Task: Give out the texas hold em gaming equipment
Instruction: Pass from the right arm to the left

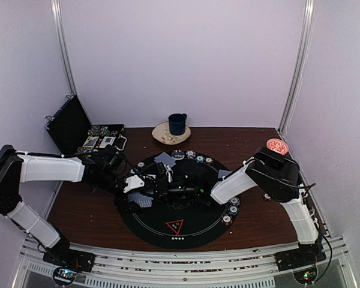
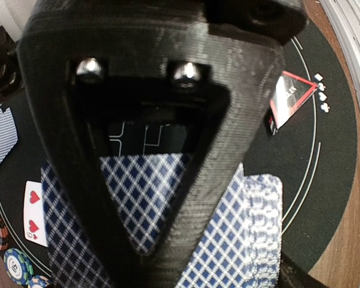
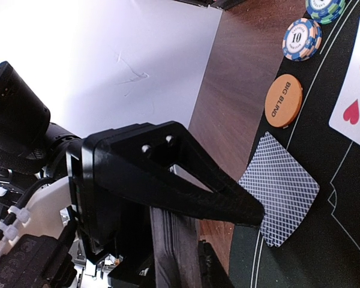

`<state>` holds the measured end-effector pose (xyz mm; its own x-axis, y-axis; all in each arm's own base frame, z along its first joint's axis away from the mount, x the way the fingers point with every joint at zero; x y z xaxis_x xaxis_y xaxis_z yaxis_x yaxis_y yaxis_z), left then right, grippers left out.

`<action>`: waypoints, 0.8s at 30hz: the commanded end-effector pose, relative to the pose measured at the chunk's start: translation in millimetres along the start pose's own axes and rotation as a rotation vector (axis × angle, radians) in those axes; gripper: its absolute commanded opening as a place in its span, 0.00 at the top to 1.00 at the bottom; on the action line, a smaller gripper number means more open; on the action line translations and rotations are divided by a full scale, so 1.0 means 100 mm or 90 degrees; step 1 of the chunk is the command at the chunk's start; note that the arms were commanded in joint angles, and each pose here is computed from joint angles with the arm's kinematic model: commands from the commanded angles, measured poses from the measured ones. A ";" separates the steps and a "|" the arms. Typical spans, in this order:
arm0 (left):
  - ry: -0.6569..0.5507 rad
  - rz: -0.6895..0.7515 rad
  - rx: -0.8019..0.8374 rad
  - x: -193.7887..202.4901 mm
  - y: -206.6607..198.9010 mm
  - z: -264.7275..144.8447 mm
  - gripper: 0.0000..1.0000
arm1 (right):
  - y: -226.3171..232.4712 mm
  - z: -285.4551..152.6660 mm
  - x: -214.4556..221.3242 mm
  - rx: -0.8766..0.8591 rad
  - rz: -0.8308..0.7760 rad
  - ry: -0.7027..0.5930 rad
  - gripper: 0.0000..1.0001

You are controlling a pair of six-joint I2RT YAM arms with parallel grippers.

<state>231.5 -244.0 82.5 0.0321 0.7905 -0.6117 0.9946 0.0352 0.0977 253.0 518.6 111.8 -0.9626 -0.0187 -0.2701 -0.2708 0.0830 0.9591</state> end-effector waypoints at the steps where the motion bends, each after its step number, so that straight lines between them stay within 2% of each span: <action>1: 0.004 0.009 -0.014 0.02 0.03 0.06 0.24 | 0.38 -0.03 -0.07 -0.053 -0.030 -0.013 1.00; 8: 0.003 0.009 -0.013 0.01 0.02 0.06 0.37 | 0.37 -0.01 -0.04 -0.051 -0.024 -0.008 1.00; 12: 0.004 0.007 -0.014 0.01 0.03 0.06 0.38 | 0.39 0.01 -0.03 -0.056 -0.024 -0.003 1.00; 15: 0.004 0.005 -0.020 0.01 0.04 0.06 0.39 | 0.42 0.05 0.01 -0.060 -0.025 0.006 0.96; 18: 0.004 -0.002 -0.027 0.01 0.07 0.07 0.44 | 0.43 0.07 0.04 -0.062 -0.026 0.010 0.92; 24: 0.005 -0.002 -0.026 0.01 0.07 0.07 0.45 | 0.48 0.07 0.04 -0.066 -0.025 0.011 0.86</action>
<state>231.4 -243.3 79.8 0.0016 0.7963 -0.6049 0.9948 0.0602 0.0819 251.0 518.6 105.6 -0.9639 -0.0202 -0.2654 -0.2661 0.1048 0.9582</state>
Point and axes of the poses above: each gripper's point midway between its finger pads, its own z axis out along the fingers, its own y axis along the line the jaws close on, x = y × z, the point moved 2 cm from there along -z, back along the fingers
